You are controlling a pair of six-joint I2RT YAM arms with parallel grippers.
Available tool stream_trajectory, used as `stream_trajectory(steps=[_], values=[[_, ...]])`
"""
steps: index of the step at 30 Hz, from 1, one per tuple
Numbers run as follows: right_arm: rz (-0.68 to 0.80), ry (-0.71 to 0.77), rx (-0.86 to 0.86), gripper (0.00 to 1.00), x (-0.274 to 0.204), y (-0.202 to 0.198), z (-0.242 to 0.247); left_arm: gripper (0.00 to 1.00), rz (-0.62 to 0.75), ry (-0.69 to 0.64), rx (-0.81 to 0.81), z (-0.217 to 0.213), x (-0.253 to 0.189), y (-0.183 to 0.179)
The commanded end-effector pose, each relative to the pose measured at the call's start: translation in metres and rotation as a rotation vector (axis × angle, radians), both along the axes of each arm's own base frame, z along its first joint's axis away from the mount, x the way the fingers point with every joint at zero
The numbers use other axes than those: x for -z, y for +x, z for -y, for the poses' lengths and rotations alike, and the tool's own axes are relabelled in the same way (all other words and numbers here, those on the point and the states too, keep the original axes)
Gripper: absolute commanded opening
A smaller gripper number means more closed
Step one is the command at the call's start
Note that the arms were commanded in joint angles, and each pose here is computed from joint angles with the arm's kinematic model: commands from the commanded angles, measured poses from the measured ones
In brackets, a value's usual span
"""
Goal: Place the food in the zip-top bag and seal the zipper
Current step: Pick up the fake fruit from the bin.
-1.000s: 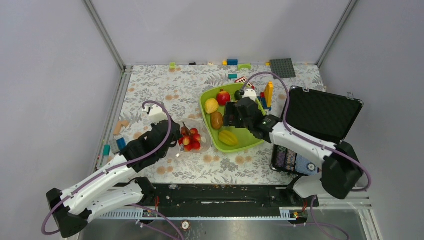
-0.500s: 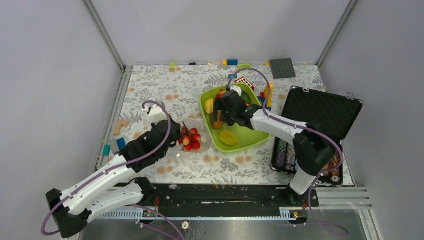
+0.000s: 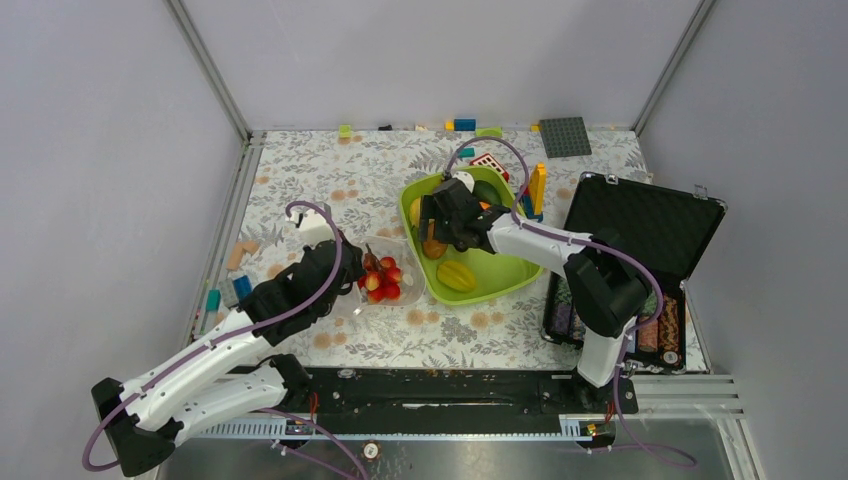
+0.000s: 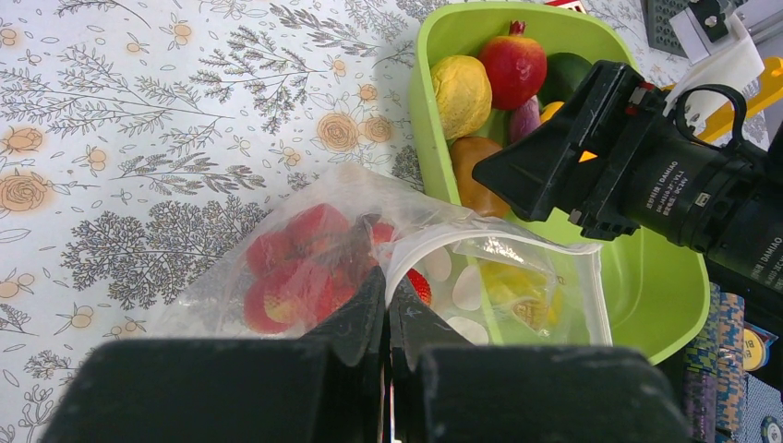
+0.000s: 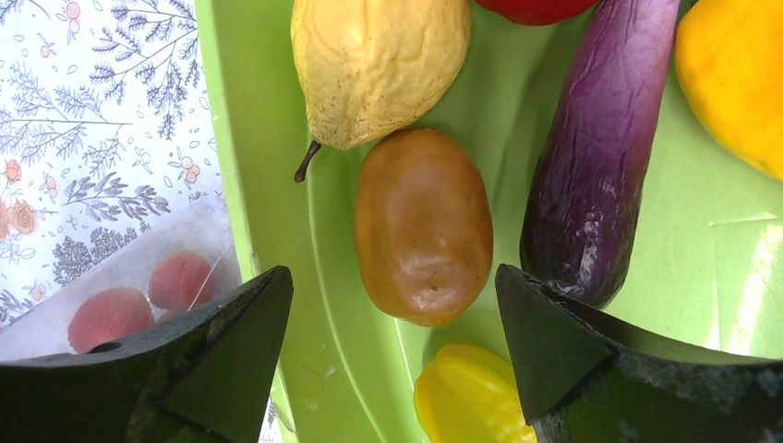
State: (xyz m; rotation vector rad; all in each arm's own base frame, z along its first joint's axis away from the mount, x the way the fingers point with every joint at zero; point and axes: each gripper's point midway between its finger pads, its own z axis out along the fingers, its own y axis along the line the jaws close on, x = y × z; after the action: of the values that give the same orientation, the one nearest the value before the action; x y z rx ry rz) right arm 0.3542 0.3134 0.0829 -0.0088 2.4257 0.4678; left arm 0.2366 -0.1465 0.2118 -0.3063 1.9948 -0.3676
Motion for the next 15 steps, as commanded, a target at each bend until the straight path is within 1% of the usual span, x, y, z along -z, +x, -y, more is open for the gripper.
stream_trajectory(steps=[1,15], values=[[0.053,0.011,0.033,0.88,-0.012,0.022,-0.002,0.00,0.047,-0.046,0.010,0.008,-0.018,0.006],[-0.003,-0.007,0.026,0.86,0.017,0.024,-0.008,0.00,0.044,-0.045,0.012,0.009,-0.017,0.006]])
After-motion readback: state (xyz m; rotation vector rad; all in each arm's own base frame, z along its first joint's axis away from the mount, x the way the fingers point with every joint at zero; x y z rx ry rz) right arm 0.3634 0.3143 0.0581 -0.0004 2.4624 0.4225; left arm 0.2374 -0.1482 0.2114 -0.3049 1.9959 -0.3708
